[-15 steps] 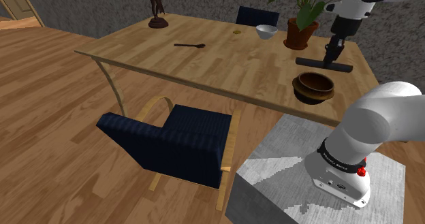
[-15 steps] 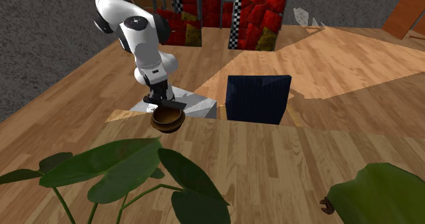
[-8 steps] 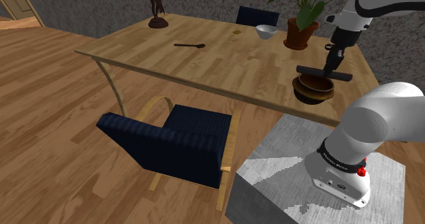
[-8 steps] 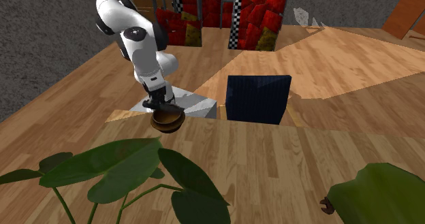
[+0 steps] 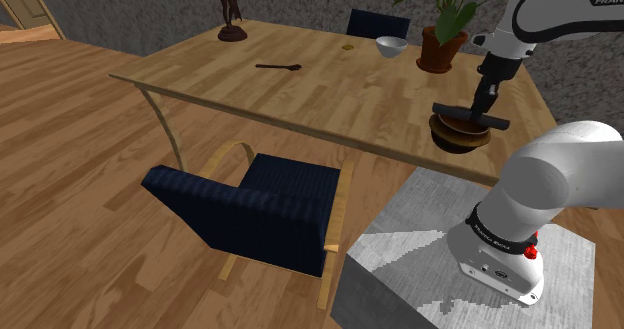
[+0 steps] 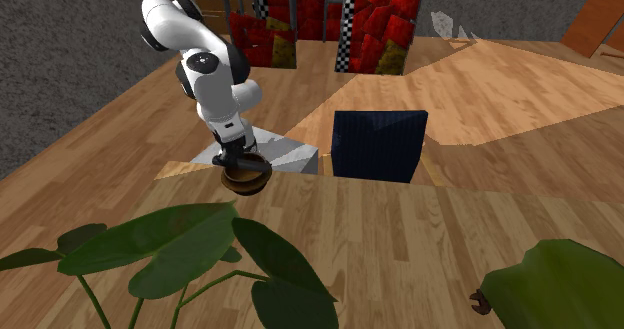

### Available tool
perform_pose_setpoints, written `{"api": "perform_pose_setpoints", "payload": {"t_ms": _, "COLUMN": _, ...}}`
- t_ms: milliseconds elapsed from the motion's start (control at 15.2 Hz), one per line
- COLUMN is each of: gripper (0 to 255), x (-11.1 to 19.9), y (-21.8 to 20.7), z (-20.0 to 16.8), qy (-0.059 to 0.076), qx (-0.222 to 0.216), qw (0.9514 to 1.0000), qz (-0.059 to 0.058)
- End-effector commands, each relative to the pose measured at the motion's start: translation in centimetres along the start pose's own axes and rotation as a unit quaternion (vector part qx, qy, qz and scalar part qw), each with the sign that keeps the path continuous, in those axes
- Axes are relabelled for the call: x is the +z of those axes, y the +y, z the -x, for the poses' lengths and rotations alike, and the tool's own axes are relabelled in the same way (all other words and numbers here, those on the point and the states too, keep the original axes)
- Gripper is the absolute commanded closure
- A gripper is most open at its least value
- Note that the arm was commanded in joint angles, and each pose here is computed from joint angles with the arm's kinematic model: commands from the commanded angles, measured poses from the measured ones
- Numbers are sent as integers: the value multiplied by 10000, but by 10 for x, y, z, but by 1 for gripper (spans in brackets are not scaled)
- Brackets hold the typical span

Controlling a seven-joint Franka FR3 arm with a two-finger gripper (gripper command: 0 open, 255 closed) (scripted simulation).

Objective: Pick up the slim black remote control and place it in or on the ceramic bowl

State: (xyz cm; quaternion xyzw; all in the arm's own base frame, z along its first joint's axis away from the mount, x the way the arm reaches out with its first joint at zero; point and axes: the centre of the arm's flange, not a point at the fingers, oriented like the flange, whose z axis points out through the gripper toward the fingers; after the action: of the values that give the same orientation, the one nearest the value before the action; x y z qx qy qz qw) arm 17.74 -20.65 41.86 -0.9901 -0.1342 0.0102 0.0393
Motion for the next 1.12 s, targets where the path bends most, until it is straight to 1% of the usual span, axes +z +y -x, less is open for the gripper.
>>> {"api": "perform_pose_setpoints", "payload": {"t_ms": 0, "gripper": 255, "x": 1, "y": 0, "z": 0, "qy": -1, "qx": -2, "qw": 10000, "qz": -3}}
{"api": "perform_pose_setpoints", "payload": {"t_ms": 198, "gripper": 255, "x": 1, "y": 0, "z": 0, "qy": -1, "qx": -2, "qw": 10000, "qz": -3}}
{"api": "perform_pose_setpoints", "payload": {"t_ms": 264, "gripper": 0, "x": 1, "y": 0, "z": 0, "qy": -1, "qx": -2, "qw": 10000, "qz": -3}}
{"api": "perform_pose_setpoints", "payload": {"t_ms": 594, "gripper": 0, "x": 1, "y": 0, "z": 0, "qy": -1, "qx": -2, "qw": 10000, "qz": -3}}
{"api": "perform_pose_setpoints", "payload": {"t_ms": 858, "gripper": 0, "x": -49, "y": 0, "z": 0, "qy": -1, "qx": -2, "qw": 10000, "qz": -3}}
{"api": "perform_pose_setpoints", "payload": {"t_ms": 1056, "gripper": 0, "x": -49, "y": 0, "z": 0, "qy": -1, "qx": -2, "qw": 10000, "qz": -3}}
